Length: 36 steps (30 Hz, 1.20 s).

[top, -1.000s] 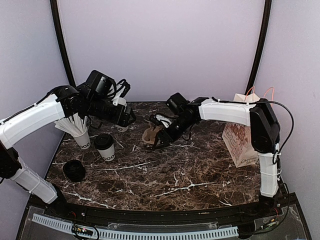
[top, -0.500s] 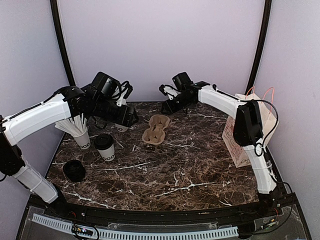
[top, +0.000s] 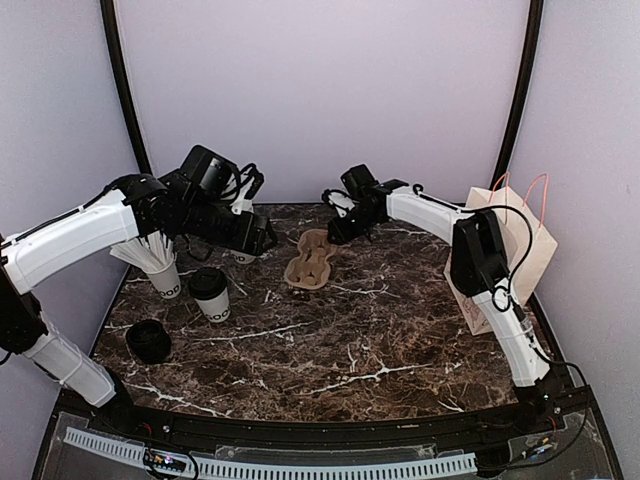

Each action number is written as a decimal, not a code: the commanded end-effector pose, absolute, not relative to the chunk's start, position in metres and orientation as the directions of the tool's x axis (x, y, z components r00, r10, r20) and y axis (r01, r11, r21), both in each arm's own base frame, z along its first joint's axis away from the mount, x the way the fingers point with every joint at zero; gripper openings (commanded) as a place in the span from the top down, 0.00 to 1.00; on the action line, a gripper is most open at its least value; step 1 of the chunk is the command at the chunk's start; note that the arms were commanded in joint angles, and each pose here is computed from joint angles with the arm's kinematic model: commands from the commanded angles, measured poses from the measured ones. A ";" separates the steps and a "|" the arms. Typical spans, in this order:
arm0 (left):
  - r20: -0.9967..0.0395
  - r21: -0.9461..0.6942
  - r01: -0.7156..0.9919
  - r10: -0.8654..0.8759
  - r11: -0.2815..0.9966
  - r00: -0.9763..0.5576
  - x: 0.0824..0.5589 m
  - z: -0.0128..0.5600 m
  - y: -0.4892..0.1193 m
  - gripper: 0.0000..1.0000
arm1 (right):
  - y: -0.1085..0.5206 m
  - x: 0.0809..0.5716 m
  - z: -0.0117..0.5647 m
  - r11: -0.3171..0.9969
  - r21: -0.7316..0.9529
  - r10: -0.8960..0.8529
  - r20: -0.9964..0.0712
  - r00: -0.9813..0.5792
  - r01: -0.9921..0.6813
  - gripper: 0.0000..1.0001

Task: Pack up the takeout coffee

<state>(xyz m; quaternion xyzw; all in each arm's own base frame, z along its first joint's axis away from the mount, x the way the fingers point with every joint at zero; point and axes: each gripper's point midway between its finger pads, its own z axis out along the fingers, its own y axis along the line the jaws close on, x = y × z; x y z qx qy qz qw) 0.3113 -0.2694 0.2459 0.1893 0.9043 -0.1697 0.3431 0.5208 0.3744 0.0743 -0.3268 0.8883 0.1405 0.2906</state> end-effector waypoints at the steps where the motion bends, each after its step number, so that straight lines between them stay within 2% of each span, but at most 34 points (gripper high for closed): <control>1: -0.685 -0.201 0.466 0.216 0.862 -0.696 0.309 0.246 -0.274 0.23 | 0.390 0.514 0.075 0.699 0.158 -0.480 -0.621 -0.620 -0.698 0.52; 9: -0.688 -0.200 0.462 0.212 0.864 -0.694 0.312 0.247 -0.276 0.24 | 0.405 0.471 0.075 0.625 0.293 -0.491 -0.573 -0.657 -0.723 0.55; 17: -0.683 -0.192 0.459 0.218 0.868 -0.697 0.312 0.238 -0.274 0.24 | 0.435 0.353 0.070 0.505 0.517 -0.529 -0.447 -0.721 -0.691 0.55; 26: -0.679 -0.207 0.472 0.222 0.857 -0.700 0.304 0.236 -0.273 0.24 | 0.417 0.321 0.135 0.478 0.520 -0.479 -0.521 -0.706 -0.708 0.50; 30: -0.644 -0.235 0.452 0.211 0.860 -0.736 0.292 0.222 -0.279 0.25 | 0.400 0.322 0.155 0.490 0.437 -0.475 -0.591 -0.652 -0.754 0.49; 36: -0.457 -0.292 0.317 0.159 0.902 -0.875 0.259 0.165 -0.288 0.27 | 0.372 0.338 0.170 0.516 0.321 -0.472 -0.667 -0.577 -0.794 0.49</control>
